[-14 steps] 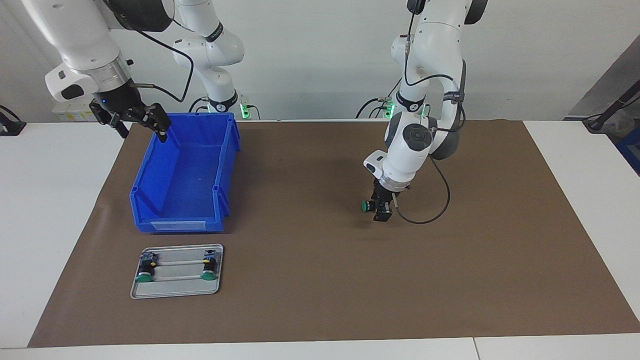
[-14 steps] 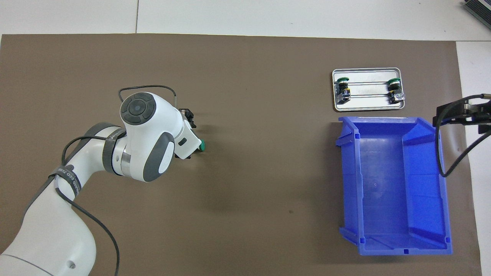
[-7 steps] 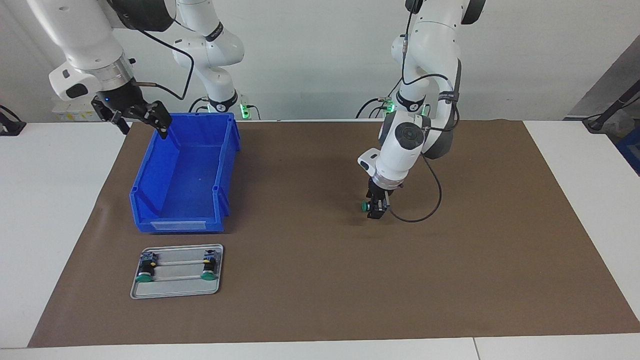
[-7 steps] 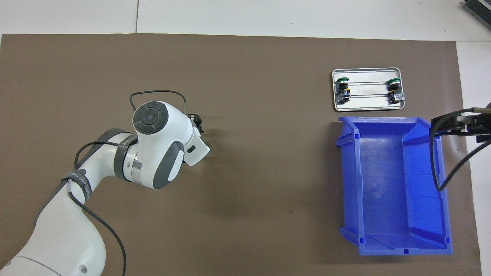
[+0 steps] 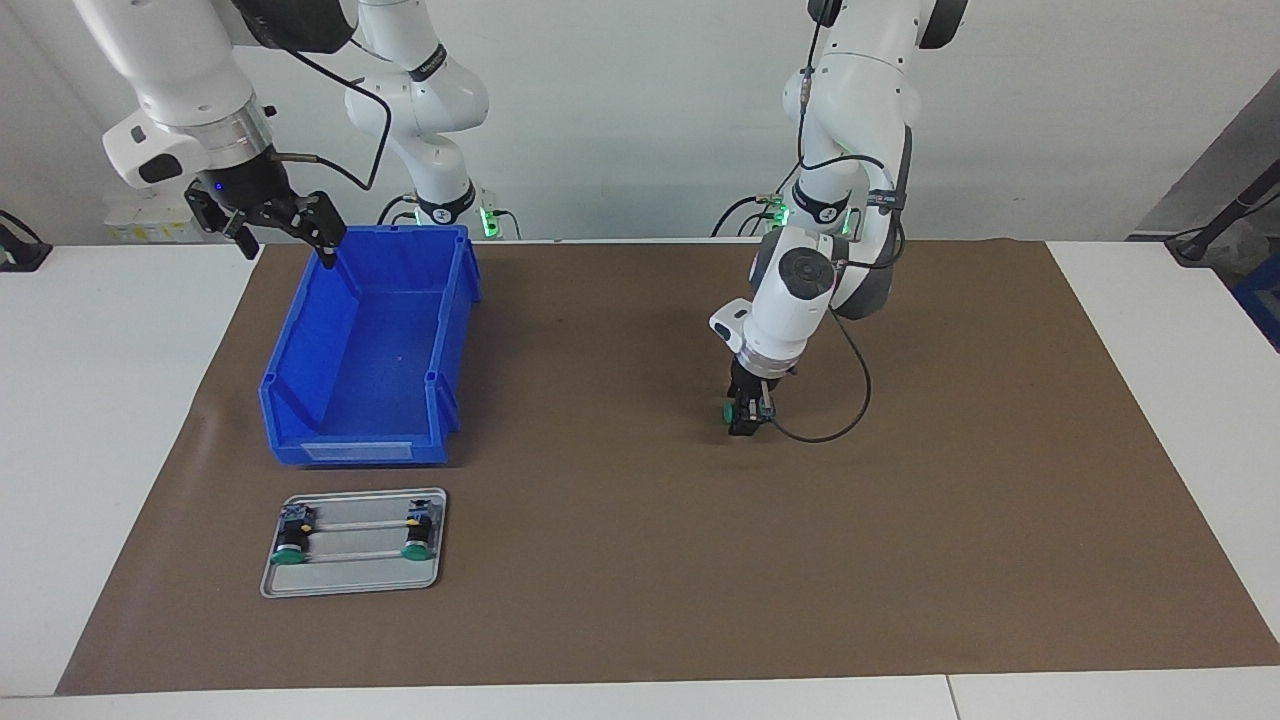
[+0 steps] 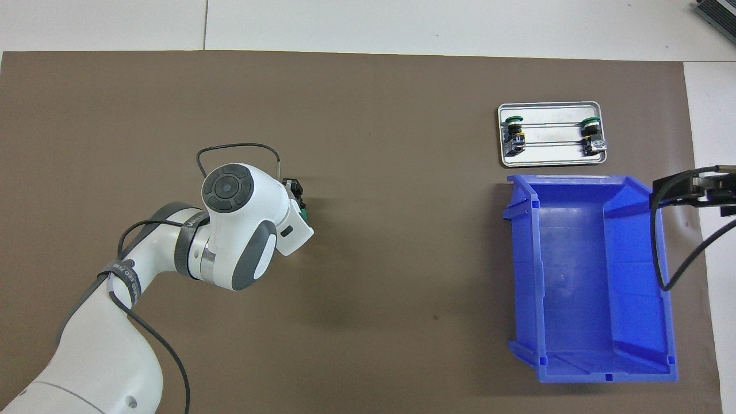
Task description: Place and press button with both arms
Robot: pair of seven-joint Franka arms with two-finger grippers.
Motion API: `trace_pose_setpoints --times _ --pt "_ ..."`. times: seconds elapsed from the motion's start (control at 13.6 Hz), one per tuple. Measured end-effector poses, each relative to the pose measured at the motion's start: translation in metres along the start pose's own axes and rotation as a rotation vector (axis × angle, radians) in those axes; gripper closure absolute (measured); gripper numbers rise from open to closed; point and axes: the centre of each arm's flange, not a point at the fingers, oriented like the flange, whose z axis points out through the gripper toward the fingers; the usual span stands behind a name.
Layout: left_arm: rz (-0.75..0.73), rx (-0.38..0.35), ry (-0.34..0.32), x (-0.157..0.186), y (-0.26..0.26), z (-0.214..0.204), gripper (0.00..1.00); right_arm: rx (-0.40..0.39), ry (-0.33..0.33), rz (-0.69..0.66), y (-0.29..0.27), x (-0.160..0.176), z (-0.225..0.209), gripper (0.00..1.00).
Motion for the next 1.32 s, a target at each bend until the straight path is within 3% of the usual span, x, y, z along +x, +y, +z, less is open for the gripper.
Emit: trace_pose_setpoints --times 0.07,0.15,0.22,0.59,1.1,1.32 --pt "0.009 0.011 0.001 -0.001 -0.001 0.0 0.37 0.0 0.0 -0.002 -0.001 0.0 0.0 0.0" --pt "0.013 0.018 0.002 -0.003 -0.002 -0.001 0.48 0.0 0.0 -0.006 -0.003 0.0 0.0 0.0" --pt "0.015 0.023 0.002 -0.003 -0.001 -0.001 0.52 0.0 0.001 -0.009 -0.005 -0.001 0.0 0.0" --pt "0.019 0.063 0.007 -0.005 0.003 -0.003 0.67 0.015 0.001 -0.026 -0.014 -0.002 -0.002 0.0" --pt "-0.027 0.12 0.016 -0.028 -0.003 -0.006 0.67 0.021 -0.016 -0.031 -0.017 -0.005 -0.002 0.0" --pt "-0.134 0.134 0.072 -0.056 -0.013 -0.012 0.67 0.022 -0.015 -0.032 -0.017 -0.005 -0.002 0.0"
